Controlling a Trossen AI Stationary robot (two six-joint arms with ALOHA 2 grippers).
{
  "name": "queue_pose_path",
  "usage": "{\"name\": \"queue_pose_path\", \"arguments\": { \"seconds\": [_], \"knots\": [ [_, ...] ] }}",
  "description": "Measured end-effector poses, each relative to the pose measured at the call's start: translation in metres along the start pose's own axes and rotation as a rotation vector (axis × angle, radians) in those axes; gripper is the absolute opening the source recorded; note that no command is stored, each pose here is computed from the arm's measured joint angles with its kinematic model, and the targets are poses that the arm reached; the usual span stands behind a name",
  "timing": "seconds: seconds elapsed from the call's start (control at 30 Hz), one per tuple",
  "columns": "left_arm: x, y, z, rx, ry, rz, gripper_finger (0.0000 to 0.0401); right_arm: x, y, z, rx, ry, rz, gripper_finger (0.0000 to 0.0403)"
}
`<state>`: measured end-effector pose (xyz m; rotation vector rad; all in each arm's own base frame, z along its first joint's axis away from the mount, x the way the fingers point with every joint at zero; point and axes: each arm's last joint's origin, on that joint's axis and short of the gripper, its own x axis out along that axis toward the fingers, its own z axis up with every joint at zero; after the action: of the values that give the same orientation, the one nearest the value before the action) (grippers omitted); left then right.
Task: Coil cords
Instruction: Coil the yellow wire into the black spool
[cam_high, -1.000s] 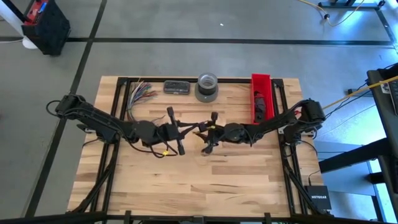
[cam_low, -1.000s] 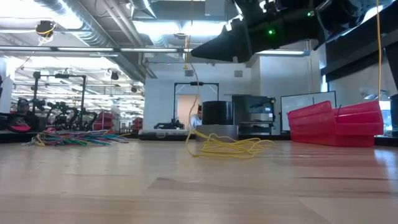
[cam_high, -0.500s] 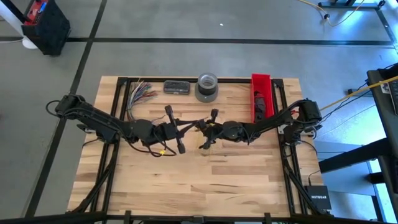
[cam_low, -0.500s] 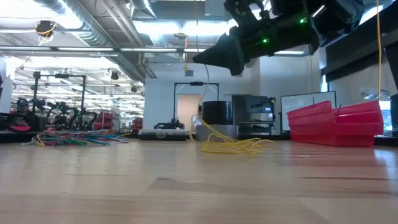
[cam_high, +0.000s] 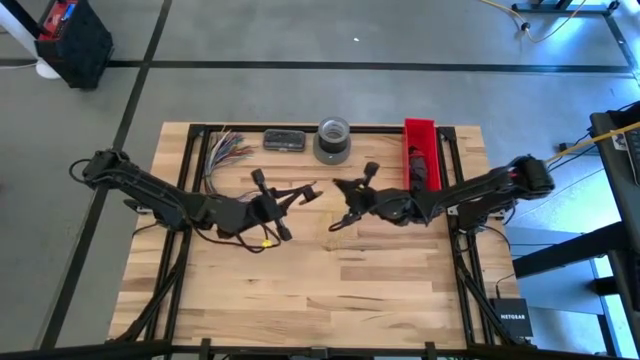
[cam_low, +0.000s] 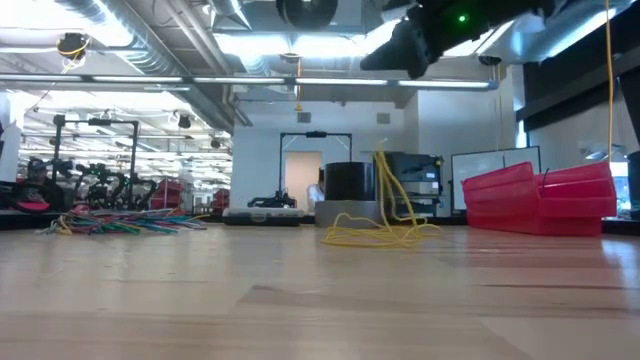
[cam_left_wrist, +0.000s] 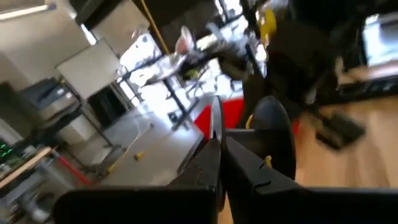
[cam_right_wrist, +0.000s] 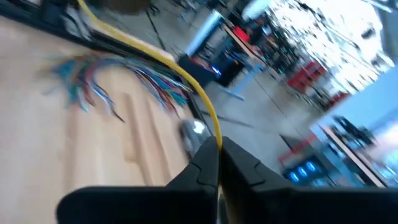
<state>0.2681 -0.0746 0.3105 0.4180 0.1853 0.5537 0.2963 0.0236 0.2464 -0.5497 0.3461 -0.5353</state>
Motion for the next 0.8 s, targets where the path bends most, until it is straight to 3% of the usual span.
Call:
{"name": "queue_pose_path", "arguments": {
  "seconds": [0.1, 0.23, 0.4, 0.6, 0.73, 0.8],
  "knots": [
    [0.004, 0.002, -0.006, -0.008, 0.038, 0.007, 0.0005, -0.008, -0.007, 0.000, 0.025, 0.052, -0.054, 0.0006],
    [0.013, 0.007, -0.015, -0.020, 0.095, 0.022, 0.0005, -0.014, -0.011, 0.006, 0.085, 0.019, -0.063, 0.0007],
    [0.022, 0.006, -0.021, -0.053, 0.104, -0.052, 0.0005, -0.014, -0.011, 0.005, 0.086, 0.023, -0.056, 0.0005],
    [0.032, 0.005, -0.030, -0.012, 0.146, -0.041, 0.0005, -0.018, -0.008, 0.007, 0.098, 0.027, -0.091, 0.0005],
    [0.038, -0.001, -0.034, 0.011, 0.129, -0.177, 0.0005, -0.018, -0.010, 0.006, 0.103, 0.059, -0.164, 0.0005],
    [0.042, -0.001, -0.036, 0.012, 0.137, -0.186, 0.0005, -0.019, -0.010, 0.006, 0.122, 0.060, -0.174, 0.0007]
  ]
}}
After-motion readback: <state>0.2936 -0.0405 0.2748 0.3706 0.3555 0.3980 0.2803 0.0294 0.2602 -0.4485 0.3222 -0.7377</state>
